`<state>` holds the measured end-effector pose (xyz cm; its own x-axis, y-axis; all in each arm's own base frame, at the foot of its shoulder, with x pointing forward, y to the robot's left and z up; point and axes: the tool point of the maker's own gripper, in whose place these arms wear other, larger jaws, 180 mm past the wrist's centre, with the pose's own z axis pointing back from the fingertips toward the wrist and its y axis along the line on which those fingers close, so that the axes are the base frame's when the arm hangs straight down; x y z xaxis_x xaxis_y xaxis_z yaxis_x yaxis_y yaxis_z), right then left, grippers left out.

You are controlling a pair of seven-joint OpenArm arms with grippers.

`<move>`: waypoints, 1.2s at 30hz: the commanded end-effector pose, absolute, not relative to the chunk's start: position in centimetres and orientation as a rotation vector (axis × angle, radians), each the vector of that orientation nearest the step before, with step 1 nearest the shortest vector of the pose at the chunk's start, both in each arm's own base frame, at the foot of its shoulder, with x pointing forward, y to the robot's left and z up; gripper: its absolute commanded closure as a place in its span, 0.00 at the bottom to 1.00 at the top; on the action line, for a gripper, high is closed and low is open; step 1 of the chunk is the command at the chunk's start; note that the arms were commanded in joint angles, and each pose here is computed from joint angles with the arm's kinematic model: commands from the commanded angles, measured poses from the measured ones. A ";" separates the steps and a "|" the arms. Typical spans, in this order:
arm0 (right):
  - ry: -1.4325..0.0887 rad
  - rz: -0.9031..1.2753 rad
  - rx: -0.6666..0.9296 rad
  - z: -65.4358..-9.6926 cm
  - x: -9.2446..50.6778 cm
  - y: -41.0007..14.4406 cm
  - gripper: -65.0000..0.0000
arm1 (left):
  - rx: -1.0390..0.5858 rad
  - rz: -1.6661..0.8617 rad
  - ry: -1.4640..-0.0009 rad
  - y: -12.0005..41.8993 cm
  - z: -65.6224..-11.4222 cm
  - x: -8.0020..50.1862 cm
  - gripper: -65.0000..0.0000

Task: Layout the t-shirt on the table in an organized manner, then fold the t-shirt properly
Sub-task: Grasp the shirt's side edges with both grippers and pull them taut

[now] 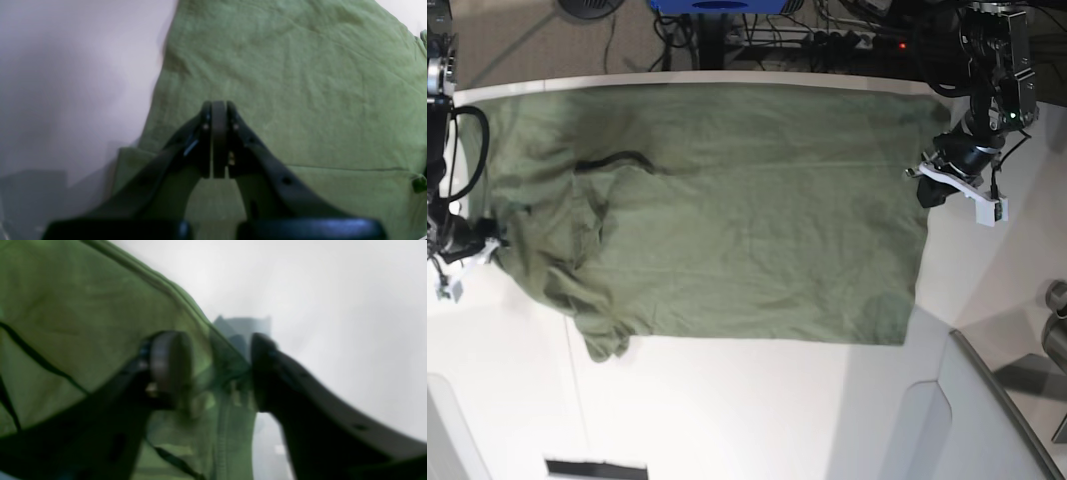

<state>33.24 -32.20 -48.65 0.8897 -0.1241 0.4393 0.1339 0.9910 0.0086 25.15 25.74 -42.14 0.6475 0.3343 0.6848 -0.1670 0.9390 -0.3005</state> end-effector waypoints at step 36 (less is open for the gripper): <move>-0.693 -0.025 -0.058 -42.1 31.3 -30.7 1.00 | -0.099 0.181 -0.741 25.5 -45.3 24.8 1.00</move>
